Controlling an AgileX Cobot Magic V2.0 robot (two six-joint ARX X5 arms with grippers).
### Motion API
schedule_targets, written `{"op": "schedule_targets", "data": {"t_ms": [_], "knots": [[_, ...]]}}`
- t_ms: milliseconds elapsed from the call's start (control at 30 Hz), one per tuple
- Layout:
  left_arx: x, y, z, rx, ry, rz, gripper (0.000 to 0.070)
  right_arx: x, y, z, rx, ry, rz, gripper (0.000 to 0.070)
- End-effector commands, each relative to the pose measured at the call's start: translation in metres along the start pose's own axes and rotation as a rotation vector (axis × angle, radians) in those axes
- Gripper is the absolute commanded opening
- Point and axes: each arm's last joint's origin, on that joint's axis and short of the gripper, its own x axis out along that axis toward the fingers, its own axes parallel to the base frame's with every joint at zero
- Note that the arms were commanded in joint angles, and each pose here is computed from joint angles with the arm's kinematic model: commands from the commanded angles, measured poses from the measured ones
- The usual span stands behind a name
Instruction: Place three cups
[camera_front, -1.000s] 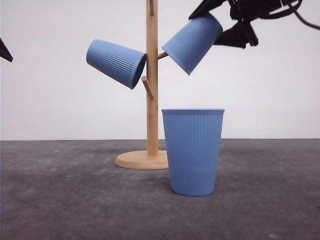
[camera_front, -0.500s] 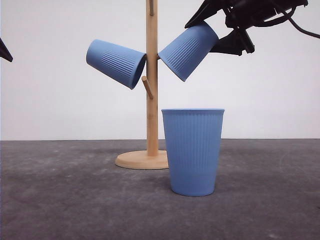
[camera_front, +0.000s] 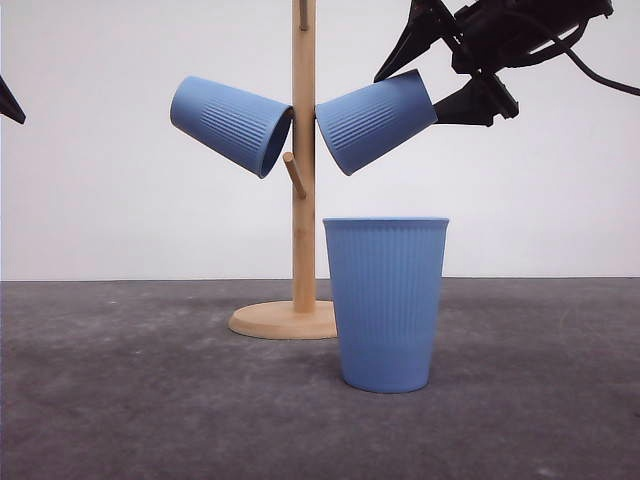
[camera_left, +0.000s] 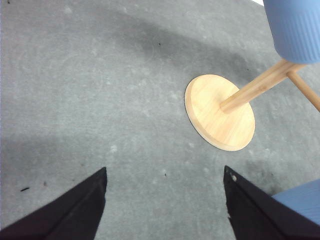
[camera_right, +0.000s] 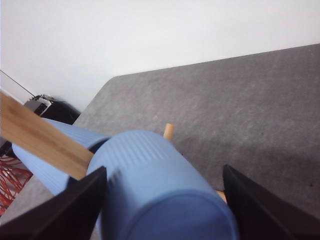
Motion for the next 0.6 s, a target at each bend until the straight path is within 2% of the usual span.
{"op": "schedule_targets", "data": {"t_ms": [0,300,567], "knots": [[0.0,-0.001,0.003,0.017,-0.012,-0.001,0.0432,0.005,-0.003,-0.003,-0.026,0.02,-0.007,0.046],[0.0,-0.001,0.003,0.017,-0.012,-0.001,0.0431,0.001,-0.002,0.002,-0.042,-0.004,-0.001,0.0474],[0.0,-0.001,0.003,0.017,-0.011,-0.001,0.0432,-0.041,0.012,0.024,-0.093,-0.079,-0.029,0.0478]]}}
